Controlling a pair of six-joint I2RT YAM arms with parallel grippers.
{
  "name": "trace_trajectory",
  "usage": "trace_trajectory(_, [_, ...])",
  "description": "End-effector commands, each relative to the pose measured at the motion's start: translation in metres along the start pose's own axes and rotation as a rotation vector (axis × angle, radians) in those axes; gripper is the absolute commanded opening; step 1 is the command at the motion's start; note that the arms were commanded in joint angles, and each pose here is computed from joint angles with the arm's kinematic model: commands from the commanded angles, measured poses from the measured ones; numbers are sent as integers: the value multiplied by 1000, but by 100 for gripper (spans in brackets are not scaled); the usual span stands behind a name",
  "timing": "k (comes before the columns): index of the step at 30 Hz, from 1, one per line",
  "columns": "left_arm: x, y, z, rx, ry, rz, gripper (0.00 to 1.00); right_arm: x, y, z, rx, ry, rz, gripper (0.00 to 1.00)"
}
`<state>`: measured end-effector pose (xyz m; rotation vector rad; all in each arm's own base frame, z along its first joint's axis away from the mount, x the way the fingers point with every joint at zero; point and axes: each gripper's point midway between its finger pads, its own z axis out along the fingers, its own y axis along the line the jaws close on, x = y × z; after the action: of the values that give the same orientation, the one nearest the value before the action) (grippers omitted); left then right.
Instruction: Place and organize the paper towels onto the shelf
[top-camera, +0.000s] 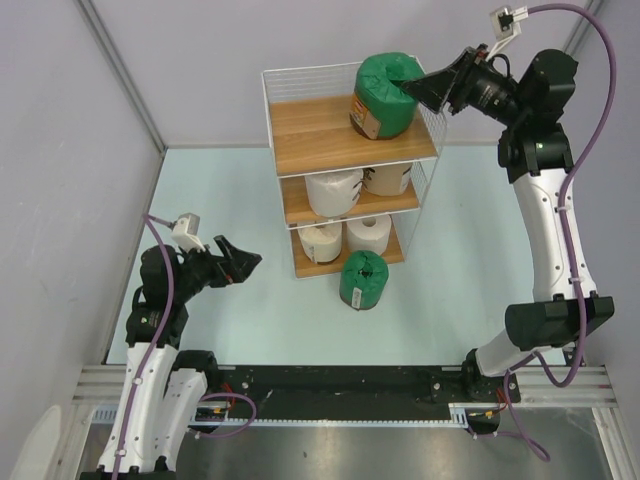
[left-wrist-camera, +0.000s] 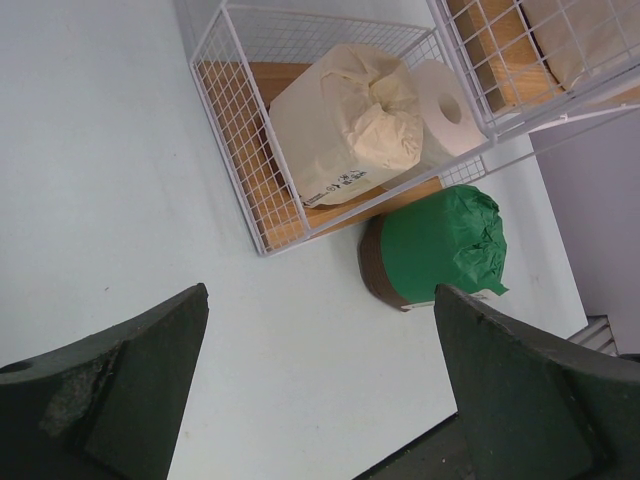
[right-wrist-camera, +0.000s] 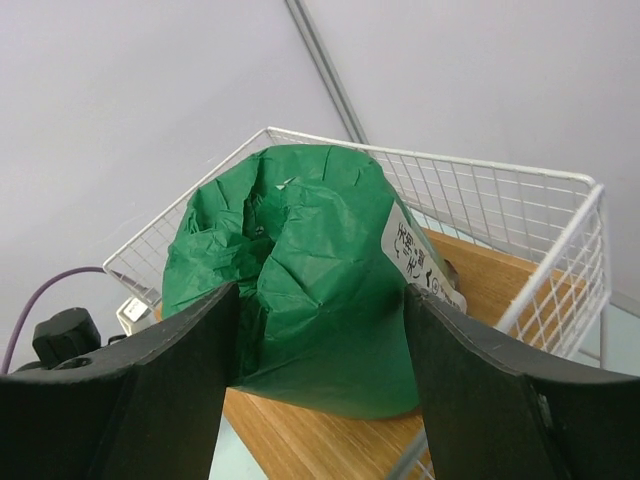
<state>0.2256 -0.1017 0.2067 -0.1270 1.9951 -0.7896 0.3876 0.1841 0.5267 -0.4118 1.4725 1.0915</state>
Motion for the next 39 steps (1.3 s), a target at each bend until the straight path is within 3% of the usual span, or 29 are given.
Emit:
trace_trajectory(1, [-5, -3, -1, 12, -14, 18, 100, -28, 23, -18, -57, -93, -23, 73])
trace_trajectory(11, [-21, -26, -15, 65, -55, 39, 100, -68, 31, -45, -95, -219, -54, 97])
trace_trajectory(16, [-35, -61, -46, 163, -116, 113, 100, -57, 22, -83, 83, -276, -73, 100])
trace_trajectory(17, [-36, -67, -49, 176, -109, 116, 100, -57, 39, -96, 112, -298, -113, 100])
trace_trajectory(19, [-29, -75, -48, 219, -83, 100, 100, -38, 22, -110, 243, -297, -106, 100])
trace_trajectory(20, [-20, -75, -44, 238, -63, 91, 100, -31, 35, -122, 268, -303, -111, 100])
trace_trajectory(22, [-19, -78, -45, 250, -96, 74, 100, -10, 21, -135, 370, -281, -80, 100])
trace_trajectory(27, [3, -92, -46, 309, -83, 19, 100, 7, 31, -162, 479, -264, -102, 100])
trace_trajectory(31, [6, -105, -29, 296, -92, 5, 100, 20, 29, -171, 526, -229, -84, 100])
trace_trajectory(32, [27, -121, -19, 323, -4, 34, 100, 22, 28, -171, 530, -223, -81, 100])
trace_trajectory(34, [25, -148, -13, 326, -16, 94, 100, 26, 29, -174, 538, -218, -69, 100])
trace_trajectory(36, [52, -166, 7, 259, 32, 204, 100, 28, 28, -176, 550, -220, -62, 100])
trace_trajectory(39, [64, -185, 25, 217, 45, 246, 100, 30, 31, -182, 570, -228, -61, 100])
